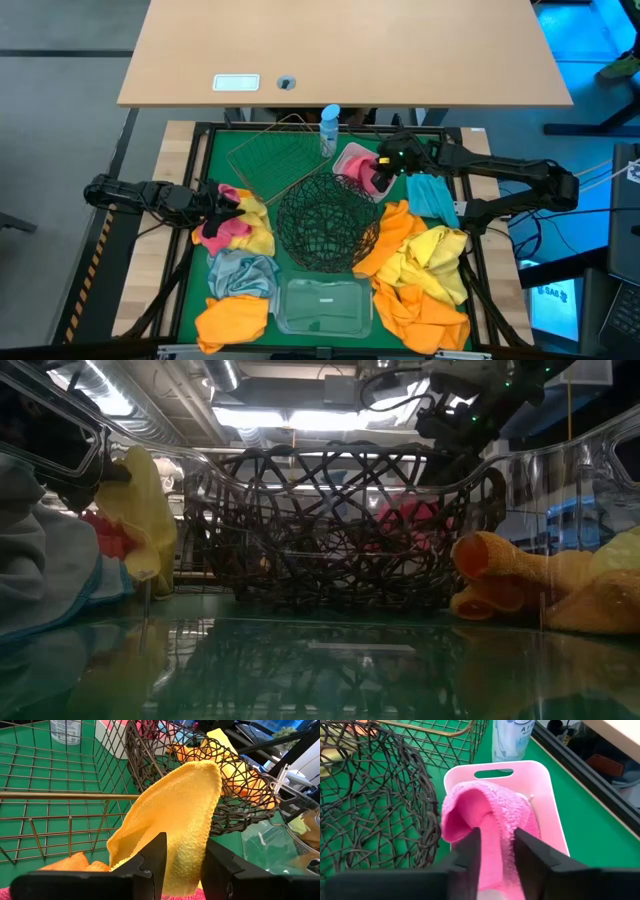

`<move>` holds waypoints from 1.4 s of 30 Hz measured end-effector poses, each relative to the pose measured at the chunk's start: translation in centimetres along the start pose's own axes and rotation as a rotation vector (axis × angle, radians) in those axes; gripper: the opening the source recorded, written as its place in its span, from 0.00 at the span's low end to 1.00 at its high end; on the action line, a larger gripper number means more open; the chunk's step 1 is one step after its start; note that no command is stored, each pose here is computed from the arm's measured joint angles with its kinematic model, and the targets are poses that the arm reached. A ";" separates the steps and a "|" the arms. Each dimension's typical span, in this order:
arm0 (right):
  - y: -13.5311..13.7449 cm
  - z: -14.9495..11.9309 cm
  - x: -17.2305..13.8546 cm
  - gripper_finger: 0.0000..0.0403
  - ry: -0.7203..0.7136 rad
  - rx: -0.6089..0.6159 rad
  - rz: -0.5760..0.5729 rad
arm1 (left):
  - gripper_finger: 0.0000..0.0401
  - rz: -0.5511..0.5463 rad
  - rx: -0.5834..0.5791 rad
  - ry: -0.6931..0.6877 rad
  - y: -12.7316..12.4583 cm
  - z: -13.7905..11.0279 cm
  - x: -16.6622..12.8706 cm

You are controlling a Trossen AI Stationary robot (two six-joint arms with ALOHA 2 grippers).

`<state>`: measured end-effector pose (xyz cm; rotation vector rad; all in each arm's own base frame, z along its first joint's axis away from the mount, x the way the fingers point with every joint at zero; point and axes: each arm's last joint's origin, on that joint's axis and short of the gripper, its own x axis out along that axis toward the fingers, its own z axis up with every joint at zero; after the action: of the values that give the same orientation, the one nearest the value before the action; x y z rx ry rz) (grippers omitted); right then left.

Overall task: Sort microfiber towel by color & place in baskets
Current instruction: Put the pink microfiber towel into the white bin, then put the yellow microfiber towel into the brown wire basket

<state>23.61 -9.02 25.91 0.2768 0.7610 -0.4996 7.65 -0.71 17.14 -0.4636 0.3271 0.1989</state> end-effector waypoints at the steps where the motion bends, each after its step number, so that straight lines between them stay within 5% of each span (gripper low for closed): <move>1: 0.0 0.0 0.0 0.33 0.001 0.001 0.000 | 0.24 0.000 0.000 0.000 0.0 0.0 0.0; 11: 0.1 0.5 -0.4 0.55 -0.003 -0.015 0.001 | 0.24 0.000 0.000 0.000 0.0 0.0 0.0; 23: 0.3 5.5 -5.8 0.55 -0.046 -0.238 -0.038 | 0.24 -0.030 -0.023 -0.074 -0.4 0.7 0.0; 34: 0.2 6.8 -9.3 0.55 0.012 -0.245 -0.051 | 0.02 -0.175 0.018 -0.235 -1.5 2.4 -0.4; 42: 0.2 6.6 -9.3 0.55 0.038 -0.242 -0.053 | 0.00 -0.276 -0.022 -0.426 -2.3 4.2 -1.2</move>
<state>21.81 -8.50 37.18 0.0419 0.8592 -0.4478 8.22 -0.93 22.08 -0.4707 -0.1569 0.0291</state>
